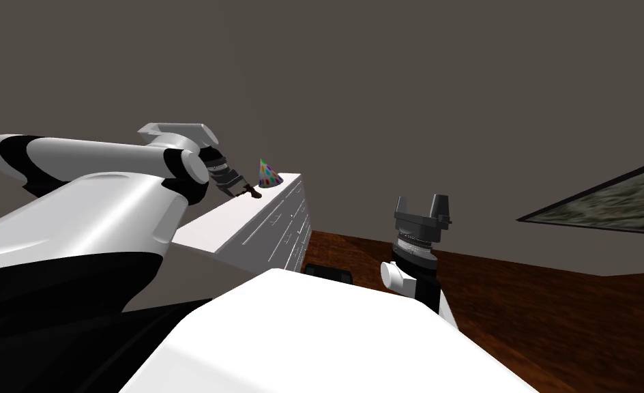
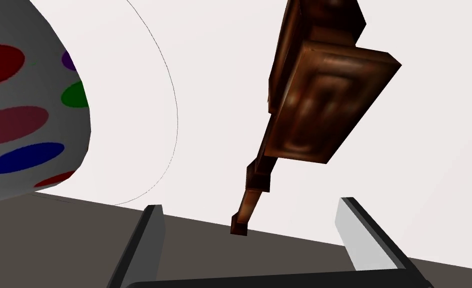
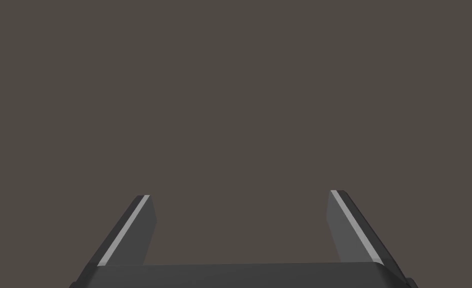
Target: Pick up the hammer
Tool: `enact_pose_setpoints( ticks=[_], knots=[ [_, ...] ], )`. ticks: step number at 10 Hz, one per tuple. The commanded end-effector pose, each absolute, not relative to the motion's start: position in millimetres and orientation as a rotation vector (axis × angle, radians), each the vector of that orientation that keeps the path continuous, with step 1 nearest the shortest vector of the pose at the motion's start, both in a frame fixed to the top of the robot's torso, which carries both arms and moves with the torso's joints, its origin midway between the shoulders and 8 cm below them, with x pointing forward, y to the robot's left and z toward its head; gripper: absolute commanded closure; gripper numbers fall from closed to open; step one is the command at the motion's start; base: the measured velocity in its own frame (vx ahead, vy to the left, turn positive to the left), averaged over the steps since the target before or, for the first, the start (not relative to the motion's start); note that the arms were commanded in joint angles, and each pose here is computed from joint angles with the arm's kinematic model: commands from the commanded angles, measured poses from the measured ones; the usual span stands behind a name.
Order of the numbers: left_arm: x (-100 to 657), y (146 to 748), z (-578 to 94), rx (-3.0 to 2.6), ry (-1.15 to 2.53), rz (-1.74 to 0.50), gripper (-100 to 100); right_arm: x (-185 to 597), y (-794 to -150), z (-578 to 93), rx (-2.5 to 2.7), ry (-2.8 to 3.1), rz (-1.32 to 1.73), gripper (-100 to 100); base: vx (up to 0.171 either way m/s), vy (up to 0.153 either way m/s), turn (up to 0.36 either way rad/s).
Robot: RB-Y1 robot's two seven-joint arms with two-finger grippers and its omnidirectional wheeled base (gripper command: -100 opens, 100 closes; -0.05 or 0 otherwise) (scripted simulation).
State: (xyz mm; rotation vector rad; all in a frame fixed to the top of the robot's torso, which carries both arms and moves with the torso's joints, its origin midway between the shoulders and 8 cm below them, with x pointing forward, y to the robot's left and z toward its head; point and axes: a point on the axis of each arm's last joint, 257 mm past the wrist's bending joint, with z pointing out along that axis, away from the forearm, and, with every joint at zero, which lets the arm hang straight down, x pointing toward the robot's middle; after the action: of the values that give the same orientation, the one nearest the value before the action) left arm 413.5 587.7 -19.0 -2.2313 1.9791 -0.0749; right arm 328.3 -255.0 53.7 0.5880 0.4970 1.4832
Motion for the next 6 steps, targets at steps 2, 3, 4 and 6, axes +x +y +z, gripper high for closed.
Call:
enact_pose_setpoints(
  ticks=[2, 3, 4, 6],
  knots=[
    [407.0, 579.9, -22.3, -2.264, 2.004, -0.077, -100, 328.3, -255.0, 53.7, 0.588, 0.497, 1.483, 0, 0.004, 0.038, -0.048],
    [407.5, 580.1, -21.6, -2.261, 2.003, -0.078, -100, 328.3, -255.0, 53.7, 0.588, 0.497, 1.483, 0, 0.0, 0.0, 0.0],
    [398.8, 568.9, -26.0, -2.306, 2.037, -0.084, -100, 328.3, -255.0, 53.7, 0.588, 0.497, 1.483, 0, 0.004, 0.022, -0.087],
    [391.9, 559.8, -29.4, -2.341, 2.064, -0.088, -100, 328.3, -255.0, 53.7, 0.588, 0.497, 1.483, 0, 0.001, 0.059, -0.086]
  ],
)
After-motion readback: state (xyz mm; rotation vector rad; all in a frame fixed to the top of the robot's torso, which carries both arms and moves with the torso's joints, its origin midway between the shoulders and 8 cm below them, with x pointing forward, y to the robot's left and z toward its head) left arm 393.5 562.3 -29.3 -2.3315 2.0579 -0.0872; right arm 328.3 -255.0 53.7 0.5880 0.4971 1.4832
